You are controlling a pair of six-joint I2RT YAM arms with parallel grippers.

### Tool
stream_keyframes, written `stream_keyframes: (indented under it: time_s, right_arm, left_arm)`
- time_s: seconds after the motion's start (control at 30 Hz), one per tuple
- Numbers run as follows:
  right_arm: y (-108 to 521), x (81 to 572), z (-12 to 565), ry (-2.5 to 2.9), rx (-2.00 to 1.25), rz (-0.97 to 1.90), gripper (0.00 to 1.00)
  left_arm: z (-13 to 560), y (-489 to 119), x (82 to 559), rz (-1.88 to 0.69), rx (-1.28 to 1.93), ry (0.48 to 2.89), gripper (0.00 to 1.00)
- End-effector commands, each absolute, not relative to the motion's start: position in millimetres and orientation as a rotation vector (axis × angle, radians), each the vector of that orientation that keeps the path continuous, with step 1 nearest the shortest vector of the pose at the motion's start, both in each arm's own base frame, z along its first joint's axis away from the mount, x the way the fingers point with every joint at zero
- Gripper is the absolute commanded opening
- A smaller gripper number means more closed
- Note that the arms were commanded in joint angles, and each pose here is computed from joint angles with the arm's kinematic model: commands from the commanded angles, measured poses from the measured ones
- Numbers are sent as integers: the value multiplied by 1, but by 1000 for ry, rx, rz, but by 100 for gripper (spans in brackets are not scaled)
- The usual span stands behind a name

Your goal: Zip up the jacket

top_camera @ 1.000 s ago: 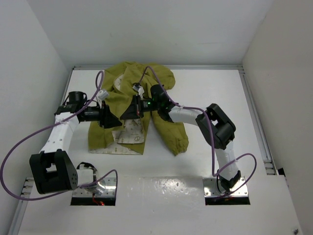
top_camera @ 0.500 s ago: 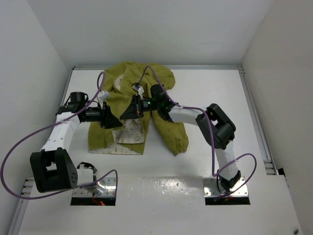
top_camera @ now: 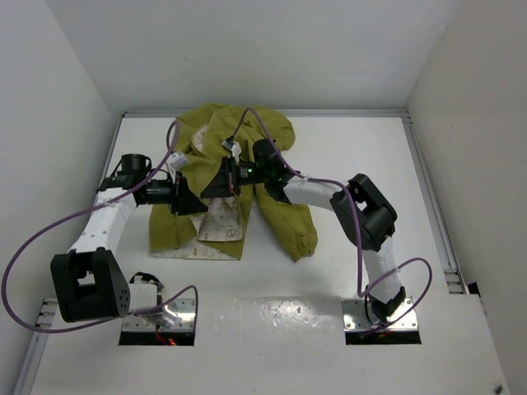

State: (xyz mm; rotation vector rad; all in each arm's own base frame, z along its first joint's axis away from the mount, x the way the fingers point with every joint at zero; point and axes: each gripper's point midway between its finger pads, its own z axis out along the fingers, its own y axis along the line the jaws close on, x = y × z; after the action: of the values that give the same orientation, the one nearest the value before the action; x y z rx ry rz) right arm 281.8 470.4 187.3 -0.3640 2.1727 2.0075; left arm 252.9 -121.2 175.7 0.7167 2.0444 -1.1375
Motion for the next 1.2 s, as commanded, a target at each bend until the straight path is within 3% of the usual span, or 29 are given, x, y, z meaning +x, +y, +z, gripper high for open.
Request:
stream_keyframes:
  time_s: [0.0,0.17,0.37,0.43,0.47,0.5,0.57,0.6,0.7,0.8,0.97,1.07,1.17]
  right_arm:
    - [475,281,218,2054,-443,2046,0]
    - [473,281,213,2060,-441,2036,0]
    - [471,287,213,2059,-432,2026,0]
    - [472,288,214,2051,-440,2020,0]
    - [470,289,214,2047,-440,2014,0]
    - [468,290,213,2044,-440,2008,3]
    - [463,295,213,2047,-422,1994,21]
    - [457,295,208,2068,-407,1979,42]
    - [430,307,199,2098,-344,1919,56]
    - [390,325,184,2149,-256,1823,56]
    - [342,276,123,2443,-276,1590,42]
    - [334,243,95,2560,-455,1380,42]
    - [331,231,76,2602,-591,1210,49]
  left_arm:
    - [183,-129,250,-1188,751,1986,30]
    - [186,-128,247,-1186,746,1974,28]
    - [188,-128,247,-1173,760,1960,18]
    - [190,-126,247,-1160,756,1954,14]
    - [187,-123,247,-1154,747,1957,6]
    - [189,-123,247,-1145,753,1949,3]
    - [191,-121,247,-1148,744,1943,1]
    - [191,-118,249,-1141,731,1945,1]
    - [191,-113,251,-1125,720,1943,0]
    - [185,-108,253,-1120,696,1955,0]
    - [183,-103,256,-1104,690,1953,0]
    - [182,-99,258,-1089,678,1962,0]
    - [183,-96,260,-1061,677,1958,0]
